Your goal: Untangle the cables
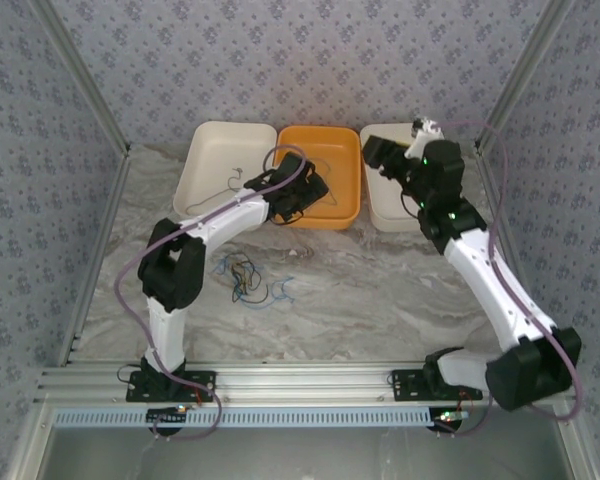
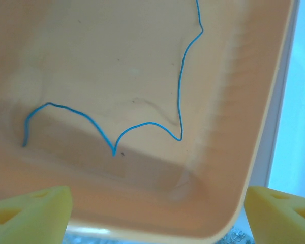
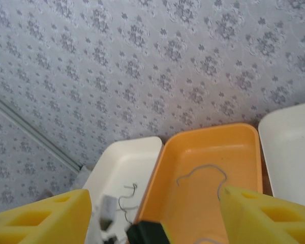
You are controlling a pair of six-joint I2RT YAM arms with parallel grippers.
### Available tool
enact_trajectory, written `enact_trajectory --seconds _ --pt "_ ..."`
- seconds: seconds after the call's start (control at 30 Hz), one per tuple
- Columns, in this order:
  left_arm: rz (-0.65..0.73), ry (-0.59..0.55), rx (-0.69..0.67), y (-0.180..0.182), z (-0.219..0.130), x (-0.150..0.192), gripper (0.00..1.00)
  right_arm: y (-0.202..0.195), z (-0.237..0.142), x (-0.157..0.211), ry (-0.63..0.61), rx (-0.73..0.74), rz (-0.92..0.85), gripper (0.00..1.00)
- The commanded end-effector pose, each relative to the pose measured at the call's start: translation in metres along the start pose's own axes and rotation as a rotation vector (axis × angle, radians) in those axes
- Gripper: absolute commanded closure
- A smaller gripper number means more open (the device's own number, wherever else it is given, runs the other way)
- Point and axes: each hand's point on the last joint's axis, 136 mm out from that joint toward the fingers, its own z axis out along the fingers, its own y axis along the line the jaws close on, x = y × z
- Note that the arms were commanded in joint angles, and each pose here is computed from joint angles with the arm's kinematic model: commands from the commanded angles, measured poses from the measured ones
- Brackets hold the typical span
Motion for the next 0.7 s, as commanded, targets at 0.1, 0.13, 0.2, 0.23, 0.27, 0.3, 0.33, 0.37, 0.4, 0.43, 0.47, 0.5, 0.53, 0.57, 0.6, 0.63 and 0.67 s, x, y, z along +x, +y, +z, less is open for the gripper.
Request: enact_trajectory --seconds 0.1,0.13,0.2,0.23,0.27,0.3,0.33,0.37,0.4,0.43,0.47,0.5,0.53,0.57,0.6,0.63,0.67 --pt "-0.011 -0.195 -0.042 0.021 -0.119 -0.034 0.13 -0.006 -0.063 0.059 0.064 0.060 -0.040 0.32" --pt "-0.022 -0.201 -0.051 0.033 -0.129 -0.031 0.14 -0.005 -0.071 0.074 0.087 0.061 -0.044 0.33" --pt "-0.039 -0.193 -0.065 0.058 -0.146 -0.021 0.17 0.000 -0.081 0.104 0.142 0.052 -0.053 0.34" --pt "-0.040 -0.175 -0.085 0.075 -0.150 -0.013 0.19 0.002 -0.084 0.123 0.178 0.045 -0.049 0.35" --pt "-0.041 -0.148 -0.100 0.090 -0.153 -0.004 0.20 0.008 -0.086 0.144 0.224 0.030 -0.050 0.37" --pt "-0.041 -0.113 -0.121 0.106 -0.153 0.007 0.21 0.012 -0.087 0.163 0.264 0.022 -0.055 0.38" --pt "-0.042 -0.086 -0.142 0.122 -0.154 0.018 0.21 0.018 -0.089 0.185 0.311 0.015 -0.066 0.38" --pt "-0.045 -0.070 -0.157 0.137 -0.157 0.026 0.21 0.021 -0.089 0.206 0.359 0.018 -0.068 0.38" --pt "-0.055 -0.060 -0.177 0.154 -0.159 0.034 0.22 0.028 -0.090 0.228 0.409 0.010 -0.071 0.38" --pt "-0.065 -0.055 -0.188 0.171 -0.160 0.042 0.22 0.035 -0.091 0.251 0.459 -0.001 -0.079 0.39" --pt "-0.082 -0.052 -0.194 0.188 -0.160 0.047 0.23 0.042 -0.091 0.271 0.500 -0.012 -0.080 0.39" --pt "-0.098 -0.045 -0.197 0.200 -0.161 0.051 0.23 0.049 -0.091 0.284 0.526 -0.023 -0.081 0.39" --pt "-0.116 -0.037 -0.206 0.216 -0.159 0.056 0.24 0.060 -0.091 0.304 0.569 -0.043 -0.092 0.39" --pt "-0.129 -0.023 -0.206 0.227 -0.158 0.061 0.25 0.068 -0.090 0.319 0.602 -0.049 -0.107 0.40" --pt "-0.140 -0.008 -0.212 0.237 -0.156 0.065 0.26 0.075 -0.089 0.330 0.623 -0.053 -0.120 0.40" --pt "-0.154 0.008 -0.215 0.245 -0.154 0.068 0.28 0.079 -0.087 0.341 0.643 -0.048 -0.127 0.40" --pt "-0.164 0.019 -0.216 0.251 -0.152 0.071 0.28 0.081 -0.084 0.350 0.663 -0.035 -0.122 0.41"
